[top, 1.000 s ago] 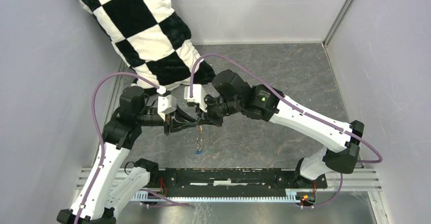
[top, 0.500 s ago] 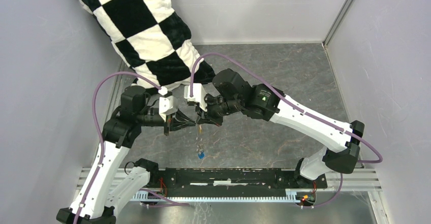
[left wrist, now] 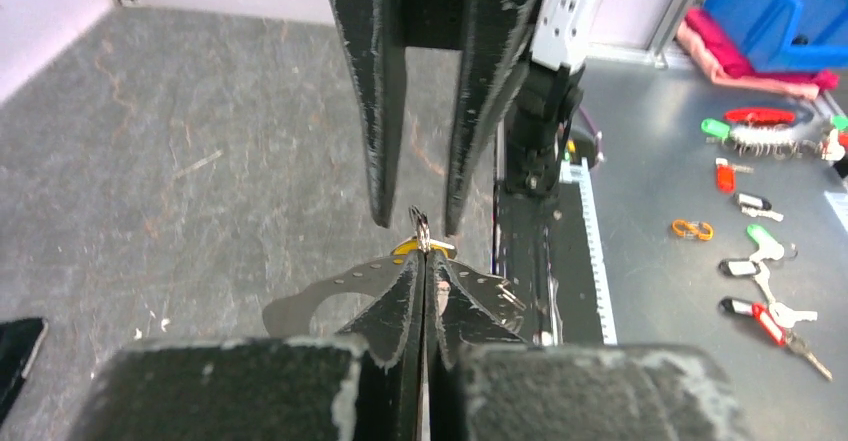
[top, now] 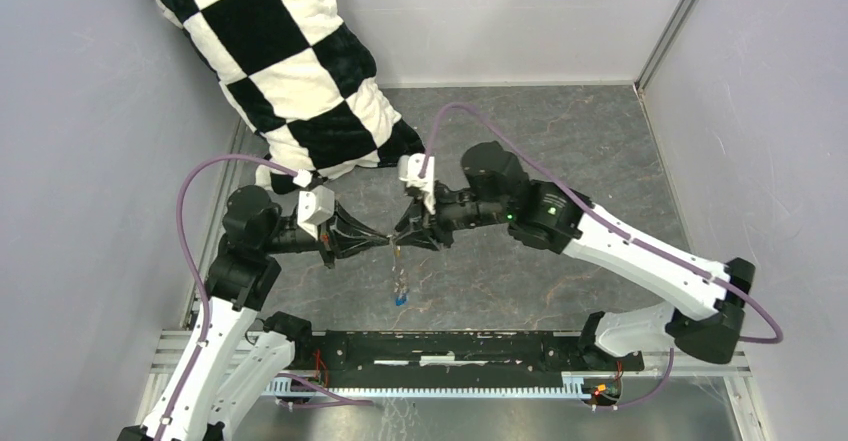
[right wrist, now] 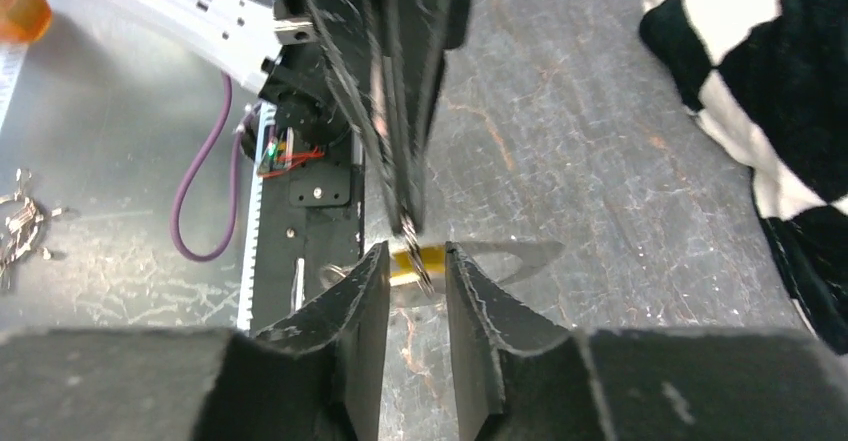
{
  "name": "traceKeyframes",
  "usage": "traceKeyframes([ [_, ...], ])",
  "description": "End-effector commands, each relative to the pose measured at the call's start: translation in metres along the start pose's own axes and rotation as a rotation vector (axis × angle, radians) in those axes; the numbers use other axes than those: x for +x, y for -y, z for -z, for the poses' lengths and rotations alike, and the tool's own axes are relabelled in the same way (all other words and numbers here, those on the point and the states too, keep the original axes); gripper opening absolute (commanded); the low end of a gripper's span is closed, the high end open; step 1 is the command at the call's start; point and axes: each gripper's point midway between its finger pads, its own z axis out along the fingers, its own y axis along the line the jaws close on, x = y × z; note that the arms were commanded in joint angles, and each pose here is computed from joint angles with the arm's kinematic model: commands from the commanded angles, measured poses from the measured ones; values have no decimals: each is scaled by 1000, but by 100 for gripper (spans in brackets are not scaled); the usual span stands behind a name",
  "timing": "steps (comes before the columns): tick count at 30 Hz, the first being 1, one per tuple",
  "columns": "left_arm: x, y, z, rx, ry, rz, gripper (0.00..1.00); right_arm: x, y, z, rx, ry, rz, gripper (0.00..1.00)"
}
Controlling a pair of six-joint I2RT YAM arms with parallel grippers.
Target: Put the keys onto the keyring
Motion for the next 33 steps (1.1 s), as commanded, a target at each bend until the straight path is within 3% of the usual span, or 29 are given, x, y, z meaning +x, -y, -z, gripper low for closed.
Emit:
traceKeyframes([
  [1, -54, 11, -1, 36, 152, -50, 2, -35, 4, 32, 39, 214, -29, 36],
  [5, -64, 12, 0, 44, 161, -68, 2, -29, 2, 47, 44, 293, -80, 43],
  [13, -68, 19, 1, 75, 160, -106, 2, -43, -9, 51, -43, 434, -119, 44],
  [33, -63, 28, 5, 100, 132, -162, 2, -38, -15, 45, -173, 477, -204, 38],
])
